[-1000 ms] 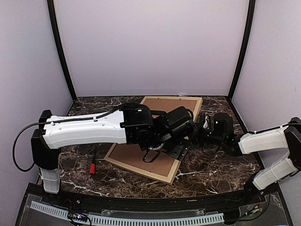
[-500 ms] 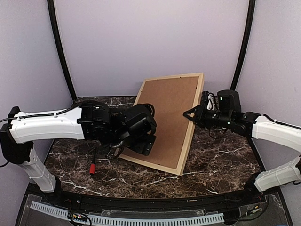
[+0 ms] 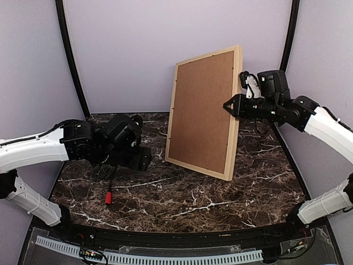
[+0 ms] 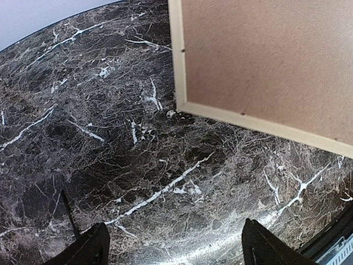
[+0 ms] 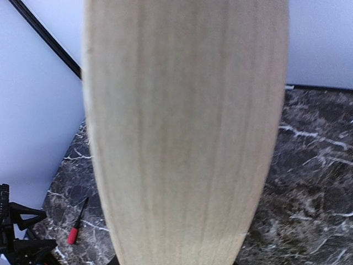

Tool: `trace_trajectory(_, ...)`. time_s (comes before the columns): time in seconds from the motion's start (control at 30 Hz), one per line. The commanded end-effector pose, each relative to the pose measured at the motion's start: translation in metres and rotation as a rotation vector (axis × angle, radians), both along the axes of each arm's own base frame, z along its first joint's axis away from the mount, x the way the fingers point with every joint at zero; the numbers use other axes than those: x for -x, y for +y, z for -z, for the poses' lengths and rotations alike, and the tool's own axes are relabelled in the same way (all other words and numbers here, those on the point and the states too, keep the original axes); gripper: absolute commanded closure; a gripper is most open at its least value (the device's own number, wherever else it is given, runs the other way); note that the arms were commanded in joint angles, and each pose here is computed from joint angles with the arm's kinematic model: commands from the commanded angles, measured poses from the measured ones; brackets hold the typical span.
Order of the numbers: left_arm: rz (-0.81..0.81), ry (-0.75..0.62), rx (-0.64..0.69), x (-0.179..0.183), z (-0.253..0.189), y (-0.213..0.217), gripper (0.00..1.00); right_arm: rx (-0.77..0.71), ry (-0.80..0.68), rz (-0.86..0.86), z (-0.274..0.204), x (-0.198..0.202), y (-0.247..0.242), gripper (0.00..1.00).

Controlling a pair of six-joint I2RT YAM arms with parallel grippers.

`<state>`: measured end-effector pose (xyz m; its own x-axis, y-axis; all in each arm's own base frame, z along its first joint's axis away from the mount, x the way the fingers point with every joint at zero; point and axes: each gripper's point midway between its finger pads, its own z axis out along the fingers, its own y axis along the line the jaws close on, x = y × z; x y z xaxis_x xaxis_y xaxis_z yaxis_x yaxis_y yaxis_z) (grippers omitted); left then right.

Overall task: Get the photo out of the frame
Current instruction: Turn over the photo frame at the center of the board.

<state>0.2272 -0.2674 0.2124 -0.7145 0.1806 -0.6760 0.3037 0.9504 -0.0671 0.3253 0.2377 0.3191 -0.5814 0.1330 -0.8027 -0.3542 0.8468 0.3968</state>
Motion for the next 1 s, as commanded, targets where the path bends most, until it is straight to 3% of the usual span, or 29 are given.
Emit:
trace_trajectory(0.0, 0.010, -0.006, 0.083, -0.005, -0.008, 0.002, 0.15, 0.436, -0.150, 0.094, -0.012, -0.014, -0.041, 1.00)
trace_trajectory(0.2, -0.011, 0.009, 0.114, -0.015, -0.006, 0.010, 0.15, 0.641, -0.240, 0.128, -0.042, -0.010, -0.039, 1.00)
trace_trajectory(0.4, -0.074, 0.040, 0.177, -0.027, -0.007, 0.027, 0.18, 0.889, -0.305, 0.140, -0.036, 0.003, -0.023, 1.00)
trace_trajectory(0.63, -0.153, 0.095, 0.345, -0.041, -0.019, 0.051, 0.21, 1.121, -0.337, 0.017, 0.015, 0.027, 0.016, 1.00)
trace_trajectory(0.8, -0.223, 0.109, 0.434, -0.049, -0.031, 0.075, 0.23, 1.177, -0.349, -0.069, 0.050, 0.044, 0.040, 1.00)
trace_trajectory(0.97, -0.245, 0.154, 0.609, -0.050, -0.044, 0.080, 0.24, 1.265, -0.363, -0.185, 0.087, 0.067, 0.065, 1.00)
